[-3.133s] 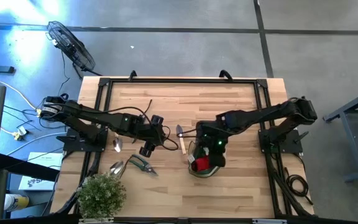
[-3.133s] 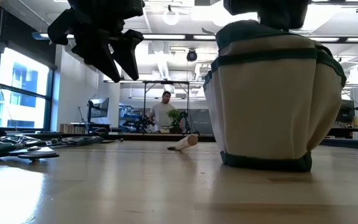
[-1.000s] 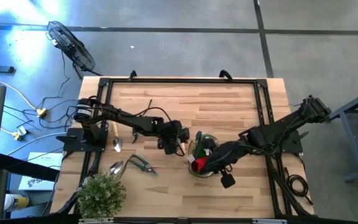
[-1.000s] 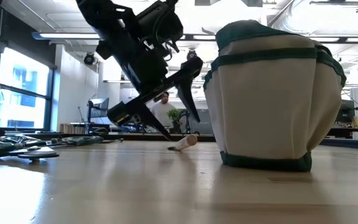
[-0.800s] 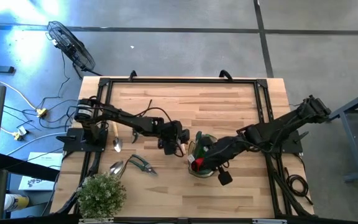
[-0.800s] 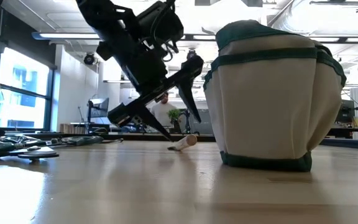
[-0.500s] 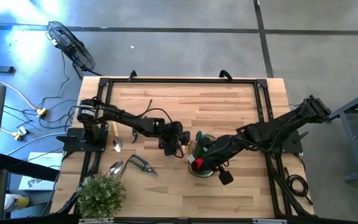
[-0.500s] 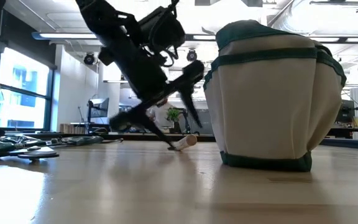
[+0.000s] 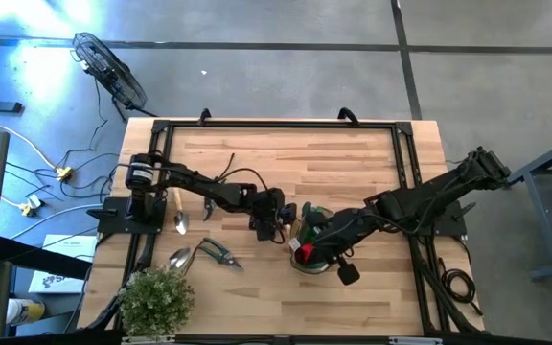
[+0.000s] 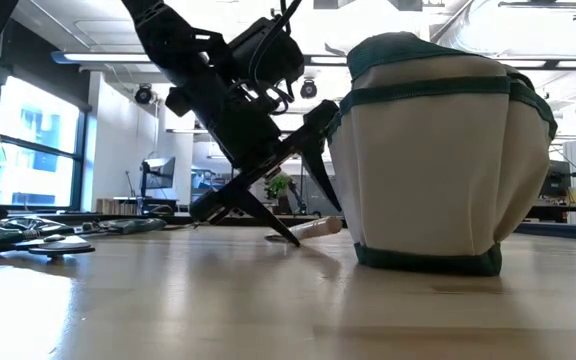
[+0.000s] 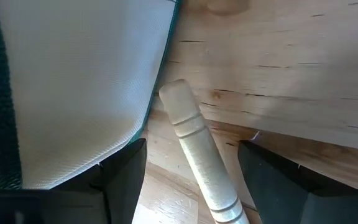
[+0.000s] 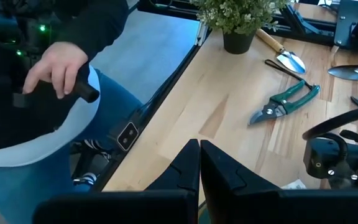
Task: Pick & Place Garden tools in Gardening bag
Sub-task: Put the middle right brown trowel into the green gardening bag
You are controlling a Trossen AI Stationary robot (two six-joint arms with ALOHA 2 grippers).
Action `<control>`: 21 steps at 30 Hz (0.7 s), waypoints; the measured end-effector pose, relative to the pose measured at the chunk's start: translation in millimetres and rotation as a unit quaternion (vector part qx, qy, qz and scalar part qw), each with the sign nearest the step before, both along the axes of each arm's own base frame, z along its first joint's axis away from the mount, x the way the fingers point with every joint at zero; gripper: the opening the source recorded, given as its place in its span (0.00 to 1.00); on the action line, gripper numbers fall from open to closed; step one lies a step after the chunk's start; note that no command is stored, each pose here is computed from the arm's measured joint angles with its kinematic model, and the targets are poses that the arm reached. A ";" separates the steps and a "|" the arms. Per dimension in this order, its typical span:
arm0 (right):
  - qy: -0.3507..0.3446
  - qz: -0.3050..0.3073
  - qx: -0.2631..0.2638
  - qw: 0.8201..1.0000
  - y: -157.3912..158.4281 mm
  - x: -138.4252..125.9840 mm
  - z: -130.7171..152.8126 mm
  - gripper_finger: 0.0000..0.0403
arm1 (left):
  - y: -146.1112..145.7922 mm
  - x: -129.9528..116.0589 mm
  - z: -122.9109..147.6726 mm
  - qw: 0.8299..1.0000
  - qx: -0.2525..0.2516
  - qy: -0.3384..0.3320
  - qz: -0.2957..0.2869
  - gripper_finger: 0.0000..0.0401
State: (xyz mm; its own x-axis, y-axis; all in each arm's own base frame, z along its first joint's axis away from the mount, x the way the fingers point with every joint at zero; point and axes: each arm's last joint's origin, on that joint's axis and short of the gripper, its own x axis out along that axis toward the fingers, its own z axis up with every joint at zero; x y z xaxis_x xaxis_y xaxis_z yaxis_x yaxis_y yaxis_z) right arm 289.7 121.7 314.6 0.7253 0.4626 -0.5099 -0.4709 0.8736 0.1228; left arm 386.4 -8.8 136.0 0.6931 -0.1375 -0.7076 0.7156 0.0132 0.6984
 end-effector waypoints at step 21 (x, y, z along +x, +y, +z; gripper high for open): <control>-0.007 -0.003 0.005 1.000 0.3 0.9 1.6 0.01 | 1.4 9.2 -10.4 0.989 -0.047 0.098 0.100 0.12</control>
